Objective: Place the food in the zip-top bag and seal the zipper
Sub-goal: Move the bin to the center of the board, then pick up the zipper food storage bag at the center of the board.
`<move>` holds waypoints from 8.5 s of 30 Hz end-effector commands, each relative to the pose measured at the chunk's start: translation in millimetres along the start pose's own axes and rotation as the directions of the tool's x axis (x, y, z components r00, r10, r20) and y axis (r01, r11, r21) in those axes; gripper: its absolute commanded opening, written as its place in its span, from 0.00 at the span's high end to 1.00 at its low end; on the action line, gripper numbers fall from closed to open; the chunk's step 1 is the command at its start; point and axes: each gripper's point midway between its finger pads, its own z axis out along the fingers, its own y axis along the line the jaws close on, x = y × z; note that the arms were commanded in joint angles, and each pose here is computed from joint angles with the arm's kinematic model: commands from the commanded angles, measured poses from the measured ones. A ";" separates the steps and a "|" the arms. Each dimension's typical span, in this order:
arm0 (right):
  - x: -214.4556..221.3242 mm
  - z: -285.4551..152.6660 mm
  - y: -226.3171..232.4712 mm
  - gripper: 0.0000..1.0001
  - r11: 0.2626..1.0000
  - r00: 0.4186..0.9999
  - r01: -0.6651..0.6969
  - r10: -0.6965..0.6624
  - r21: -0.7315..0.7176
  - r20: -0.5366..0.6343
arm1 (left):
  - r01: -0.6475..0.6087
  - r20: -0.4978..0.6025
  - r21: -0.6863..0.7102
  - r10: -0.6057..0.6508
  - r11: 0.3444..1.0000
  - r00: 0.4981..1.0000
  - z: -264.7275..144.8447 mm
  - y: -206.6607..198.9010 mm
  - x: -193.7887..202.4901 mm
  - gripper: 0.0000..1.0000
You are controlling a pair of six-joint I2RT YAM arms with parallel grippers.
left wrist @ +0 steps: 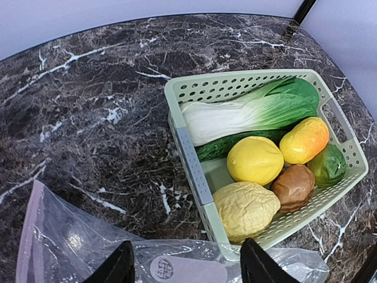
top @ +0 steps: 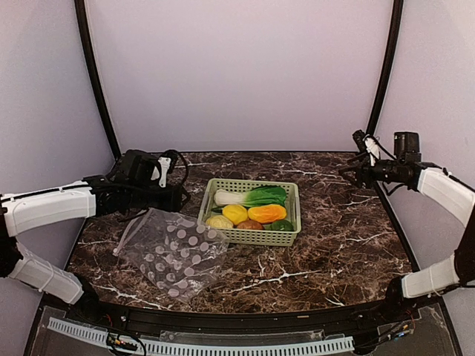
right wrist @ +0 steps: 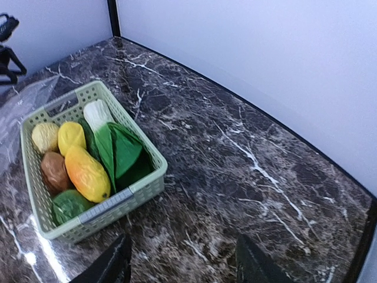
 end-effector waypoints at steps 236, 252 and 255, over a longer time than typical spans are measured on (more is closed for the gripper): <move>79.4 20.8 299.2 0.47 0.581 0.853 -0.016 -0.417 -0.814 -0.315 | 0.460 -0.756 0.451 0.054 0.765 0.652 13.5 -41.5 172.0 0.87; 50.1 22.1 266.7 0.48 0.689 0.878 0.059 -0.380 -0.722 -0.291 | 0.029 -0.563 0.157 0.066 0.987 0.824 -7.5 14.3 47.7 0.99; 23.8 20.4 256.6 0.48 0.711 0.906 0.070 -0.338 -0.700 -0.253 | -0.117 -0.527 0.011 0.105 0.993 0.843 -37.7 34.1 4.8 0.99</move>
